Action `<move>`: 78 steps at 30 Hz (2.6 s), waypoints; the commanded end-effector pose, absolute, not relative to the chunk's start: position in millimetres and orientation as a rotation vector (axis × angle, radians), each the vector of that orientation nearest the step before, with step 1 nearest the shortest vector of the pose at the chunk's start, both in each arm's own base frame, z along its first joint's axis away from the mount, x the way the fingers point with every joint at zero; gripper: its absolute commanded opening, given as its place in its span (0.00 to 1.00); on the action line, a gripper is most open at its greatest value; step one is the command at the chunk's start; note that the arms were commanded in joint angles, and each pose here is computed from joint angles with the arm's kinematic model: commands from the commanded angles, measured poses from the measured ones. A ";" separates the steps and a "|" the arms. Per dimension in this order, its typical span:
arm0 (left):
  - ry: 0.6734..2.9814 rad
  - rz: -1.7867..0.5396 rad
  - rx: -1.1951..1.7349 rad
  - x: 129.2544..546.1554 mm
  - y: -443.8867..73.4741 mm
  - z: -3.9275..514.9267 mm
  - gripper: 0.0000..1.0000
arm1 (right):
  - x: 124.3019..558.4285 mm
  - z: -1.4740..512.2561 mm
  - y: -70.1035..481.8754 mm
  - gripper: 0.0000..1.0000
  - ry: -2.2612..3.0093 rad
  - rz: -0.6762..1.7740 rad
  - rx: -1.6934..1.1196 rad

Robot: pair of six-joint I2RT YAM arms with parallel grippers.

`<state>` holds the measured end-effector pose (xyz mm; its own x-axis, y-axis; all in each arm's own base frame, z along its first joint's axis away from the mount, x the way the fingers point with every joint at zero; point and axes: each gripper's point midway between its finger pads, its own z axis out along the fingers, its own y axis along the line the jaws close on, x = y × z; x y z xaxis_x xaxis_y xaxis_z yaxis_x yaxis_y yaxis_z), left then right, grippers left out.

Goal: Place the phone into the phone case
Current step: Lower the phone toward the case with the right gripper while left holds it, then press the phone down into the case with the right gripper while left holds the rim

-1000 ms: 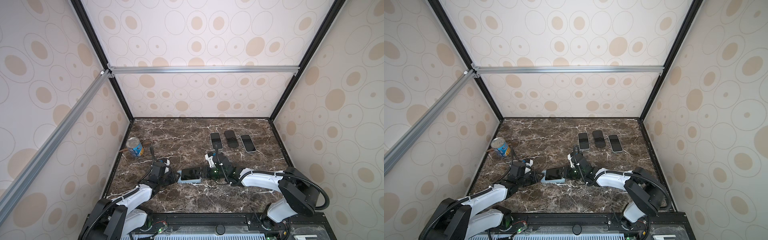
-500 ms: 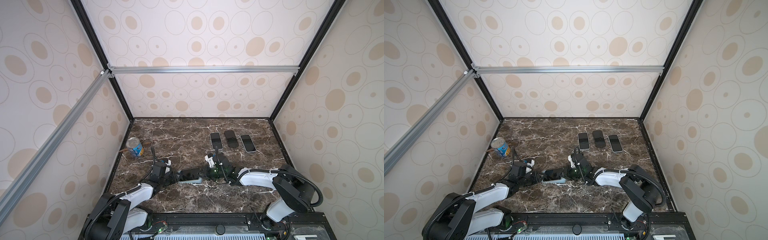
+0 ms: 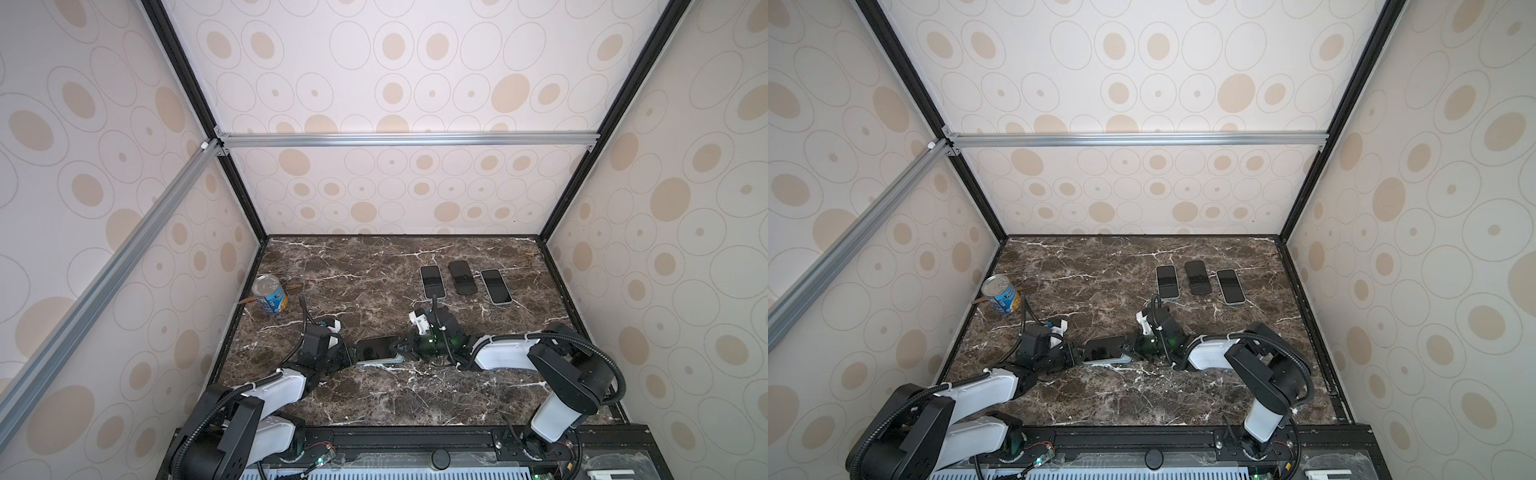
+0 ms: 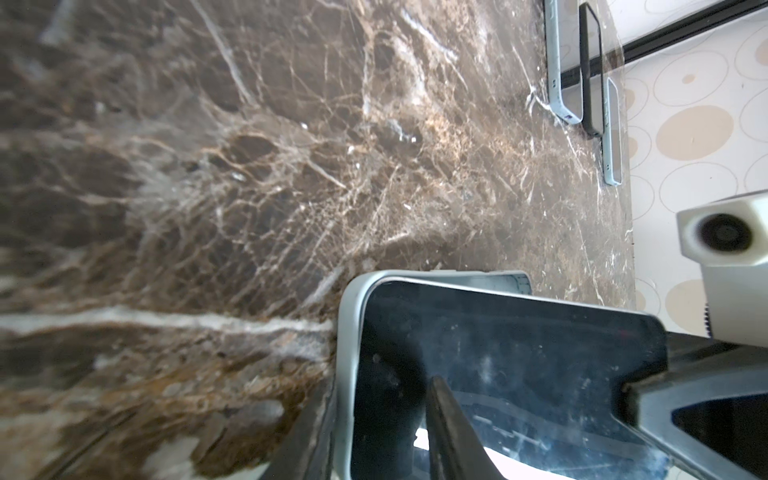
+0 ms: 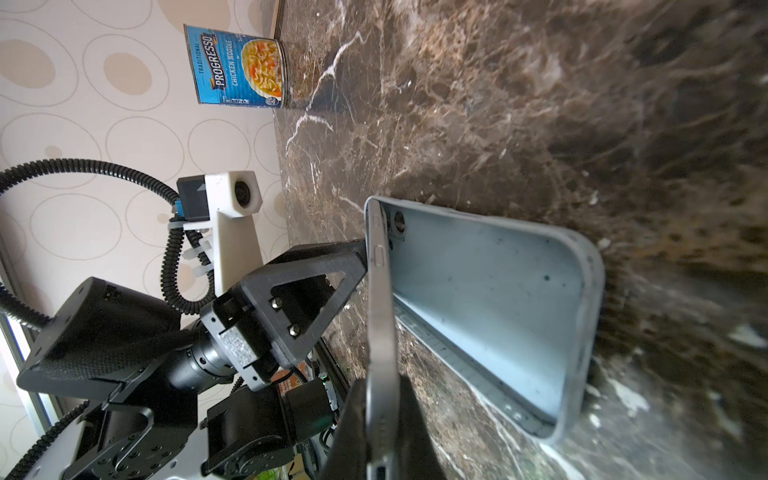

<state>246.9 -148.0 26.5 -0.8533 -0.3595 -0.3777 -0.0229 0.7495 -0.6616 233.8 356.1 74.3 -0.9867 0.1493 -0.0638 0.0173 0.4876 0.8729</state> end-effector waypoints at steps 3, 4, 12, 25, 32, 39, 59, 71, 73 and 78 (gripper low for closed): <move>2.488 -0.961 -0.288 239.2 -152.8 21.6 0.36 | 224.9 45.5 351.0 0.00 2.703 1.495 0.210; 2.489 -0.956 -0.287 239.5 -152.2 21.4 0.36 | 225.2 44.6 351.3 0.00 2.708 1.497 0.206; 2.499 -0.940 -0.280 239.4 -151.3 20.0 0.36 | 222.3 29.5 346.1 0.00 2.771 1.449 0.193; 2.492 -0.832 -0.307 240.7 -137.5 20.3 0.36 | 231.3 45.7 343.7 0.25 2.802 1.296 0.068; 2.485 -0.834 -0.314 240.7 -136.9 22.2 0.36 | 235.9 57.9 344.4 0.34 2.797 1.255 0.015; 2.467 -0.819 -0.309 244.1 -135.4 30.2 0.36 | 235.3 66.4 337.0 0.39 2.816 1.167 -0.042; 2.498 -0.799 -0.332 237.2 -131.8 17.1 0.19 | 229.6 51.0 323.2 0.32 2.888 1.016 -0.109; 2.506 -0.813 -0.337 234.2 -132.6 15.1 0.13 | 224.6 37.6 335.5 0.17 2.946 0.975 -0.193; 2.495 -0.810 -0.330 238.3 -133.2 21.2 0.18 | 223.7 36.7 331.2 0.16 2.956 0.939 -0.202; 2.443 -0.731 -0.322 257.6 -127.2 42.7 0.31 | 225.6 42.1 320.5 0.17 2.940 0.858 -0.221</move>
<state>243.8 -131.2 26.7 -0.8382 -0.3716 -0.3991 -0.0713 0.8003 -0.5954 226.5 327.2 37.0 -0.9911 -0.1022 -0.0858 -0.1329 0.8115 0.5691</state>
